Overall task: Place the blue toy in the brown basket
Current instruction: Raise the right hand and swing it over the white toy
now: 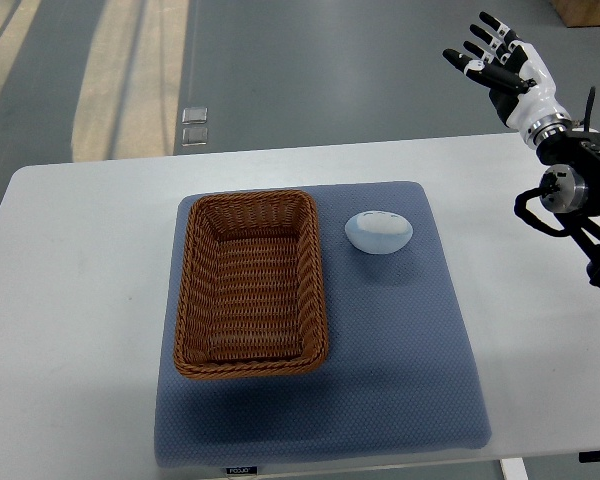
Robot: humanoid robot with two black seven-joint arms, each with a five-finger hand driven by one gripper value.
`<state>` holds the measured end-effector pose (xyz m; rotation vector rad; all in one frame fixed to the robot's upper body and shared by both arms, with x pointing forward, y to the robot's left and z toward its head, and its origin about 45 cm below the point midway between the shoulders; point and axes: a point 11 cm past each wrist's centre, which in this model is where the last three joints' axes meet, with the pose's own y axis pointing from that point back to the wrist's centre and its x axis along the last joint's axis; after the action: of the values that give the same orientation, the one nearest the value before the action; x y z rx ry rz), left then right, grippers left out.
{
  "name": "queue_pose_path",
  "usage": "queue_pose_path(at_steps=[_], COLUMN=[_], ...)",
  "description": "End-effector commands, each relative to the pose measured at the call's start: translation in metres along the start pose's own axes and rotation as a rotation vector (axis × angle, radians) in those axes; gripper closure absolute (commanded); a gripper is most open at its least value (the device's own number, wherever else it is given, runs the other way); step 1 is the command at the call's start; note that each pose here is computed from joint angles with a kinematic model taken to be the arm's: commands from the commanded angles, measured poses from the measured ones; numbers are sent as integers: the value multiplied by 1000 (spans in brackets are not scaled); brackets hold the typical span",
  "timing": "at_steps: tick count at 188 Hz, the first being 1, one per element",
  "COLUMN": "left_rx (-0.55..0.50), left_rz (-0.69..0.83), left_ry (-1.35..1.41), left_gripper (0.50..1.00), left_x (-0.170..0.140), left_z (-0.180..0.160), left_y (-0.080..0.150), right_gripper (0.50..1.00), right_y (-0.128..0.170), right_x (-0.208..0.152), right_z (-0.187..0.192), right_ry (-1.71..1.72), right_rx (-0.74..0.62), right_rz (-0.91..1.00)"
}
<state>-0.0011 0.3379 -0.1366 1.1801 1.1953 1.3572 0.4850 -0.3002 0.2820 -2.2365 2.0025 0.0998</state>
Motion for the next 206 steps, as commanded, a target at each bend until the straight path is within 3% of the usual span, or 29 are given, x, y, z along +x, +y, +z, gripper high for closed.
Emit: queue_pose_path(at_steps=[1,54,87,146,206], left_rx=[0,0,0,0,0], left_rz=[0,0,0,0,0], left_ry=[0,0,0,0,0], left_gripper=[500,500,500,500,500], left_x=[0,0,0,0,0], left_z=[0,0,0,0,0], left_y=[0,0,0,0,0], right_gripper=[591,591,591,595,613], right_y=[-6,-24,-13,22,33], right_x=[-11,-60,-99,-112,-104], right_z=[-17,-65,-69,-16,21], right_ry=[150,739,1081,1419,1463], right_rx=[-18,-63,-97,-298,-486], right_rz=[-92,-383,-620,-909,-904])
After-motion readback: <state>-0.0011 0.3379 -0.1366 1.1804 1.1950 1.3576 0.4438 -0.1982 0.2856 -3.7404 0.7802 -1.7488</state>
